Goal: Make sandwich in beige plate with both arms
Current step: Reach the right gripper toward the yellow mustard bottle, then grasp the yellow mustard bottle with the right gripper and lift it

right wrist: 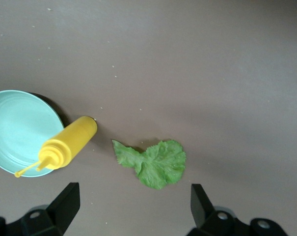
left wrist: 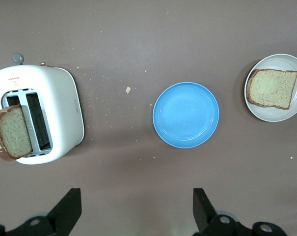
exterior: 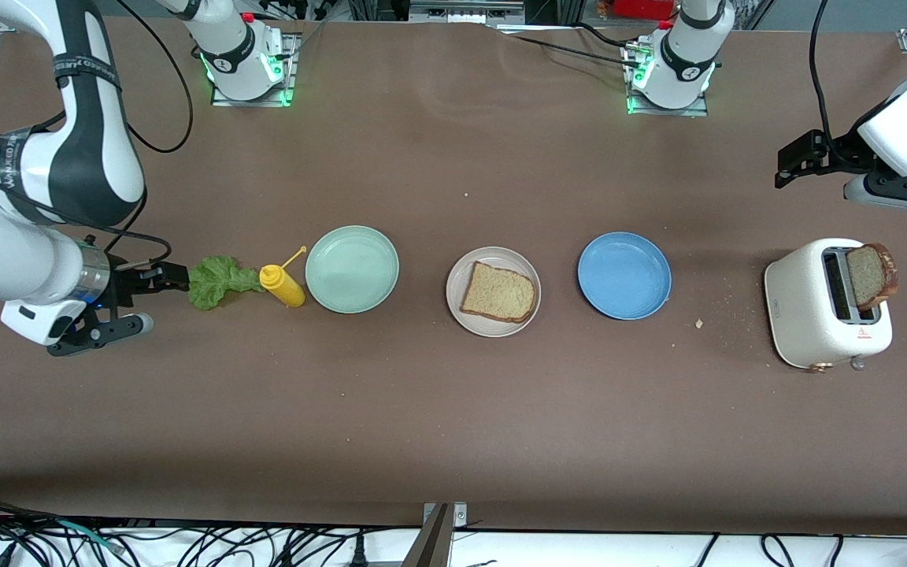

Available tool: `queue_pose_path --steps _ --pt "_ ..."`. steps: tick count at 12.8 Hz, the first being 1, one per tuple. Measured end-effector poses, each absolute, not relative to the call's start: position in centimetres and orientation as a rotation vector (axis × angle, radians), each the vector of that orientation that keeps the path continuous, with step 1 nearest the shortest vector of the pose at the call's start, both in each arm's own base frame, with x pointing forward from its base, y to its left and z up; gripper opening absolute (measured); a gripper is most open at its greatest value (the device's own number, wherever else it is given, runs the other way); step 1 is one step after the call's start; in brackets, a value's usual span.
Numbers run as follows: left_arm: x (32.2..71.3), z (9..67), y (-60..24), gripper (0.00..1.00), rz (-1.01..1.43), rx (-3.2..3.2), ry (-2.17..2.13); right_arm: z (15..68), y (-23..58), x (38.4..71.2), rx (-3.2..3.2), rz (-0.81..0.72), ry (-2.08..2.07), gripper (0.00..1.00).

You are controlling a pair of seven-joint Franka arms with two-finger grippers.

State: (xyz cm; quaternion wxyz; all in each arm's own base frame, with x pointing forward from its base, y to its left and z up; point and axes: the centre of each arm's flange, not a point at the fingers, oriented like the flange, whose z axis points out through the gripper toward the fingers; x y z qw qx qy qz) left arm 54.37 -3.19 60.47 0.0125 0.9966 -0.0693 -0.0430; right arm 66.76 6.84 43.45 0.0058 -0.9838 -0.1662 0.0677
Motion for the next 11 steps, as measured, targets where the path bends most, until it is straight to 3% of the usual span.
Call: queue_pose_path --steps 2,6,11 --pt "54.4 60.5 -3.2 1.00 -0.134 3.106 -0.216 43.7 8.9 66.8 -3.040 0.180 -0.667 1.00" --pt "54.4 60.5 -3.2 1.00 -0.134 3.106 -0.216 45.1 13.9 66.0 -2.689 -0.042 -1.078 1.00" --pt "54.4 60.5 -3.2 1.00 -0.134 3.106 -0.216 43.0 7.5 64.4 -2.319 -0.247 -1.355 1.00"
